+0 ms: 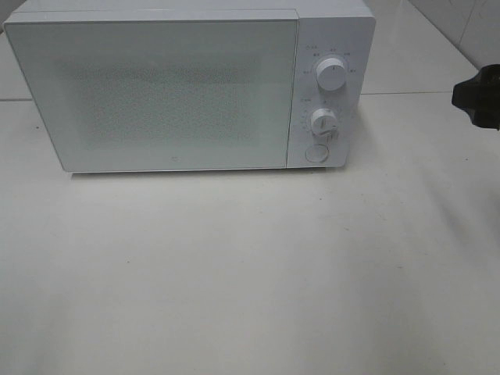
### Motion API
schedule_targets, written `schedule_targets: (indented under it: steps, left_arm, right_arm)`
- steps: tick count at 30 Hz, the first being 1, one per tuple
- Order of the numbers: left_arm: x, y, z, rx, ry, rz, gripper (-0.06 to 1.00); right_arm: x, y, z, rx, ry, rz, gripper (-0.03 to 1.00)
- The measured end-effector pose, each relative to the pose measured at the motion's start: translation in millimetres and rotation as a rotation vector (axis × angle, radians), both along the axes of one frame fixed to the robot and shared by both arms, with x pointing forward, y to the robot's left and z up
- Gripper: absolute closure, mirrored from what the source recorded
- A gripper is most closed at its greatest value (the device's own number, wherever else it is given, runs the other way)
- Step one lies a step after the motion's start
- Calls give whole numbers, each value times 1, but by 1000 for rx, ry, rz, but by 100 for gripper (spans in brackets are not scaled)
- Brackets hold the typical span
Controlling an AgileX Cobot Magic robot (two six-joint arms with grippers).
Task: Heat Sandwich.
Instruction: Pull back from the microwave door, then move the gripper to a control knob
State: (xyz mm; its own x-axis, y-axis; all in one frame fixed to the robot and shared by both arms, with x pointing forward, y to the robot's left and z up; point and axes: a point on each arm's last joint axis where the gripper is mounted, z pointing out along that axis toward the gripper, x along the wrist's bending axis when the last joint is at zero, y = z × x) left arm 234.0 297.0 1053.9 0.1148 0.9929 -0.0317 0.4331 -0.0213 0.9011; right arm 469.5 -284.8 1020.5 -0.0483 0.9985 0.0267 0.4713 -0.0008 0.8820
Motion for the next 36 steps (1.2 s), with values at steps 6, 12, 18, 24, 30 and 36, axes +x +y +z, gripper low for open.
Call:
schedule_targets:
  steps: [6,12,18,24,30,36]
  left_arm:
    - [0,0,0,0,0,0,-5]
    - [0,0,0,0,0,0,-5]
    - [0,0,0,0,0,0,-5]
    - [0,0,0,0,0,0,-5]
    - [0,0,0,0,0,0,-5]
    - [0,0,0,0,0,0,-5]
  right_arm:
    - [13,10,-7,6,-48,44,20]
    - [22,34,-19,32,-65,109,20]
    - [27,62,-32,20,-89,162,20]
    - [21,79,-46,26,-167,129,20]
    - [16,92,-53,22,-222,80,20]
    - [12,109,-70,12,-218,46,20]
